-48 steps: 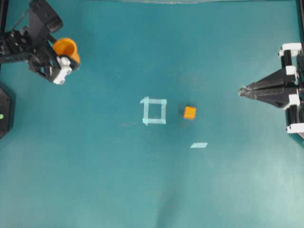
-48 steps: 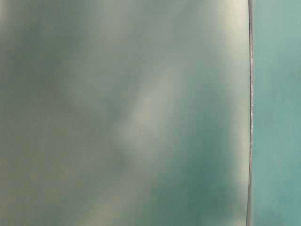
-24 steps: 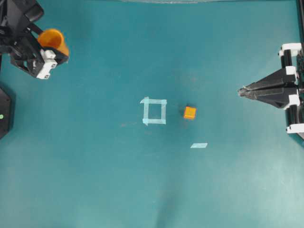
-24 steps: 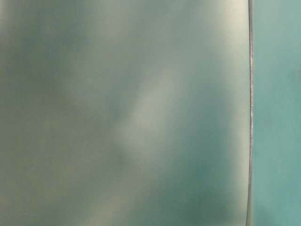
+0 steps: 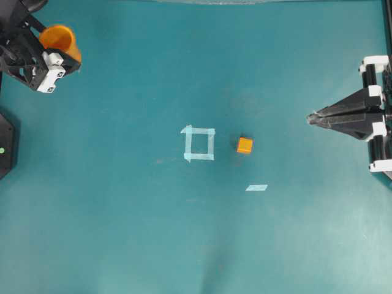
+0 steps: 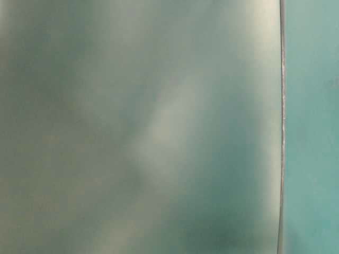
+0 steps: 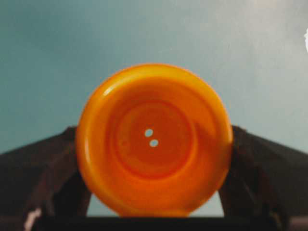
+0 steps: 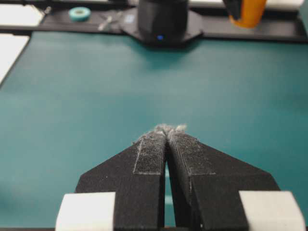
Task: Lift the orange cup with left arm.
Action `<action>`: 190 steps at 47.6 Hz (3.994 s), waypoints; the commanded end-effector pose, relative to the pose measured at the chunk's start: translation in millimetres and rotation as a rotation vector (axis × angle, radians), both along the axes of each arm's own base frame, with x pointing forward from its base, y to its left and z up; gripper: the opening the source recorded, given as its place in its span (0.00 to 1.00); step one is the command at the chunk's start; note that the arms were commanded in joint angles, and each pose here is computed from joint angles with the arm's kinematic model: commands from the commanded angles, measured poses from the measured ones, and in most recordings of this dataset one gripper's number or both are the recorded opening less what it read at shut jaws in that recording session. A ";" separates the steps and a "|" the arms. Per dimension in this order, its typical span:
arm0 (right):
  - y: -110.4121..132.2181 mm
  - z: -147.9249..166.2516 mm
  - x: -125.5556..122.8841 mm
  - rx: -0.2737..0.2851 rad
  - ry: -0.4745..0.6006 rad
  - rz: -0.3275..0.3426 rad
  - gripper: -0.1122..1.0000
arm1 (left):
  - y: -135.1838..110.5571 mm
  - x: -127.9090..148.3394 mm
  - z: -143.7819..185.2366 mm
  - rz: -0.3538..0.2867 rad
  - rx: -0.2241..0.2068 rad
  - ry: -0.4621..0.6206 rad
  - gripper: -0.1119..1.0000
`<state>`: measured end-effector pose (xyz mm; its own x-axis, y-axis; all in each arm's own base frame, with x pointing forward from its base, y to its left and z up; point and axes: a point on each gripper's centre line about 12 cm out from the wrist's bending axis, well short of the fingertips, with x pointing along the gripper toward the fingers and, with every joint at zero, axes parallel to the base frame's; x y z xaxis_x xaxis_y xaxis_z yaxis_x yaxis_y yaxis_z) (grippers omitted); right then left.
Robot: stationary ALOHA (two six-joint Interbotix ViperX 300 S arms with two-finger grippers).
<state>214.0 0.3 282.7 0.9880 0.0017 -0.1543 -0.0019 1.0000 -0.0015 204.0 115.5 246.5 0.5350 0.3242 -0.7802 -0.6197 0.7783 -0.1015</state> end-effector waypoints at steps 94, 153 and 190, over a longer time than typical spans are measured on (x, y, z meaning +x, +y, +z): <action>0.0 11.2 2.0 0.002 -0.026 0.000 0.10 | -0.5 -1.0 25.5 -0.024 0.045 -0.034 0.71; 0.3 9.7 2.1 0.002 -0.018 0.001 0.10 | -0.2 -0.5 24.4 -0.023 0.042 -0.030 0.71; 0.0 9.7 2.1 0.000 -0.018 0.000 0.10 | -0.5 -1.0 22.7 -0.023 0.040 -0.026 0.71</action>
<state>213.6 0.3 281.8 0.9866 0.0016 -0.1634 -0.0019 1.0000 -0.0015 199.5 113.3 258.1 0.5406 0.3289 -0.7744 -0.6026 0.7937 -0.0835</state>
